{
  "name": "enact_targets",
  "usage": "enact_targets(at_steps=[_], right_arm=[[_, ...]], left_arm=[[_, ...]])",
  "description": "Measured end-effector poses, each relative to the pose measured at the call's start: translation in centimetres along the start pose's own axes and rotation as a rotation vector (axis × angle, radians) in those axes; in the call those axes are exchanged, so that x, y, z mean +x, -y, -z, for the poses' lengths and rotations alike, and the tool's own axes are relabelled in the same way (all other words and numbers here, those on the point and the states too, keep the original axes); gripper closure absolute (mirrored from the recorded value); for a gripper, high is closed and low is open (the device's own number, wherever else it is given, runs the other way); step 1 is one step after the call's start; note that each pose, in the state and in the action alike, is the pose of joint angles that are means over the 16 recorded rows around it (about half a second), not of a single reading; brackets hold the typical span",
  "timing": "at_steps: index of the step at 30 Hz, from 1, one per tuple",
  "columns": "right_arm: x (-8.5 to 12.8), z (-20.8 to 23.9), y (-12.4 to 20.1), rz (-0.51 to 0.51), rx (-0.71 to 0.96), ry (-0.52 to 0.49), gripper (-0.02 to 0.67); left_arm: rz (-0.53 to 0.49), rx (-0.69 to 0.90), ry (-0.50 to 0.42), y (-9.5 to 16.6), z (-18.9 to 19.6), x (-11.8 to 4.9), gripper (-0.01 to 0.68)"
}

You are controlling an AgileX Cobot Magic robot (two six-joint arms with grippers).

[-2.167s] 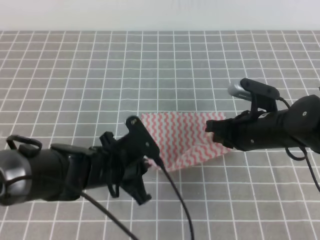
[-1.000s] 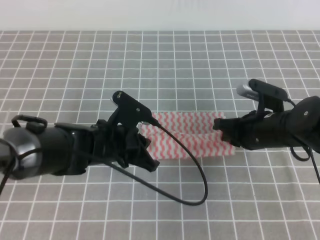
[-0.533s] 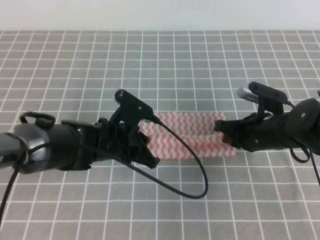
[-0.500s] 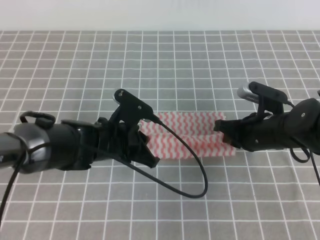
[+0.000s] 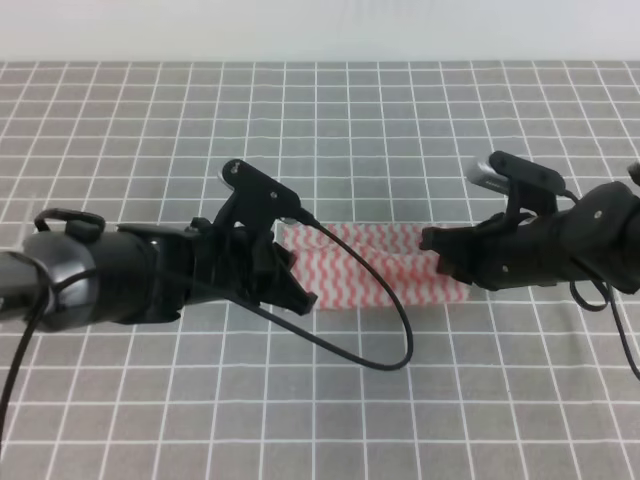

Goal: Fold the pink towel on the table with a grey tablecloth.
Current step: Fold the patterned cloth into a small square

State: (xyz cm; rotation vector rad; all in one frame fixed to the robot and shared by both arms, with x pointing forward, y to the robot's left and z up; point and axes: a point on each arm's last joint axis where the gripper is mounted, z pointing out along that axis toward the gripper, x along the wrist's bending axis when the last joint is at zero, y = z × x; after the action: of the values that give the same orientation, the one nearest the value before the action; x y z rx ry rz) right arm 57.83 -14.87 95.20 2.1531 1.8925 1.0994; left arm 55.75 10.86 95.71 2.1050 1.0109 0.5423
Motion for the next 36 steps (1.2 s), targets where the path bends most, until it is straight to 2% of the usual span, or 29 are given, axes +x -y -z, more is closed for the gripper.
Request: enact_targets(at_steps=[36], right_arm=[[-0.1, -1.3, -1.1, 0.003, 0.027, -0.005, 0.65]], left_arm=[[0.006, 0.026, -0.002, 0.4, -1.8, 0.5, 0.673]])
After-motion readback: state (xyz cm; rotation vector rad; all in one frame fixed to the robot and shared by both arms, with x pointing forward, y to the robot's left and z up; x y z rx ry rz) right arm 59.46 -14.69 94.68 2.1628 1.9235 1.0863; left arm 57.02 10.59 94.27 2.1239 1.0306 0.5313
